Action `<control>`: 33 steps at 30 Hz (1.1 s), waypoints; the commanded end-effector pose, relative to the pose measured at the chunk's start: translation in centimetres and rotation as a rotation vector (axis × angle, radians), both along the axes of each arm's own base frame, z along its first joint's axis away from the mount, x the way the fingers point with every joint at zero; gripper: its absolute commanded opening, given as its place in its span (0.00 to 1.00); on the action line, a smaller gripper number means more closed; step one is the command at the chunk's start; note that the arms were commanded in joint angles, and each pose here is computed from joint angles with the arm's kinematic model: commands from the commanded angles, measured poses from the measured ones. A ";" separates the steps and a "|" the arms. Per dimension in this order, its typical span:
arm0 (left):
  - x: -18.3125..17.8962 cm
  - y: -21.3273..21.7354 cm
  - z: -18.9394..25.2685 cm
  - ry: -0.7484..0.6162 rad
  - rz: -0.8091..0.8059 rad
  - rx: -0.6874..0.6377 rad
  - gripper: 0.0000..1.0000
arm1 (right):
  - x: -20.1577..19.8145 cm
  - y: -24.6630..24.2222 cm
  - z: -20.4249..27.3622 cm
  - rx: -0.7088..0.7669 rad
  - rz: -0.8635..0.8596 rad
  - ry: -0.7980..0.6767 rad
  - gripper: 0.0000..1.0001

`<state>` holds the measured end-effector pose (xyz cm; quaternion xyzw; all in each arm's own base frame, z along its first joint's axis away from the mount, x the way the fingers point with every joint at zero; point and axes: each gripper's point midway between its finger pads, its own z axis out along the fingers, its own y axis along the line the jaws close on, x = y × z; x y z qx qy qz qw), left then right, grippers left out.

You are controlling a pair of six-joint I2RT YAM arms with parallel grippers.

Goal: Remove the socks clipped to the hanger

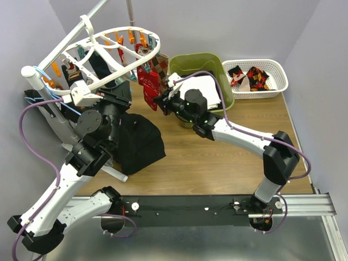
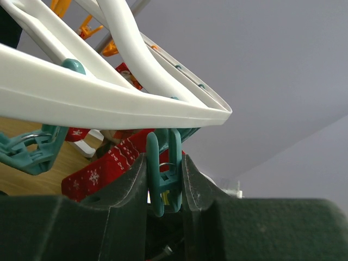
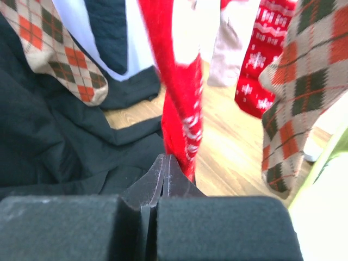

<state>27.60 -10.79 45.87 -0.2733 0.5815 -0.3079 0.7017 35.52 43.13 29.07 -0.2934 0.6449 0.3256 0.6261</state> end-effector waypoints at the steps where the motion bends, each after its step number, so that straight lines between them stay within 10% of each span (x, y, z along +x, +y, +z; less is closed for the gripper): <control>1: 0.0 0.2 -0.7 0.018 0.011 0.007 0.00 | -1.0 -1.3 2.0 0.028 -0.027 -0.021 0.07; 4: -0.1 0.1 -0.4 0.009 -0.001 0.003 0.00 | -1.9 -1.1 1.7 0.040 0.018 -0.035 0.58; 15: -0.3 -0.4 -0.2 0.002 -0.030 -0.003 0.00 | 1.4 1.2 0.9 0.012 -0.028 -0.067 0.86; 19: -0.4 -0.4 -0.2 0.002 -0.034 0.000 0.00 | 2.1 2.0 1.8 0.029 -0.029 -0.080 0.67; 25: -0.3 -0.3 -0.5 0.009 -0.026 0.033 0.00 | 0.5 1.8 2.6 0.058 0.017 -0.049 0.01; 28: -0.3 -0.4 -0.4 0.001 -0.031 0.061 0.02 | -0.6 0.7 3.1 0.061 0.016 -0.022 0.01; 33: -0.7 -0.5 -0.3 -0.005 -0.051 0.107 0.44 | -1.6 -0.2 2.5 -0.036 0.014 0.081 0.01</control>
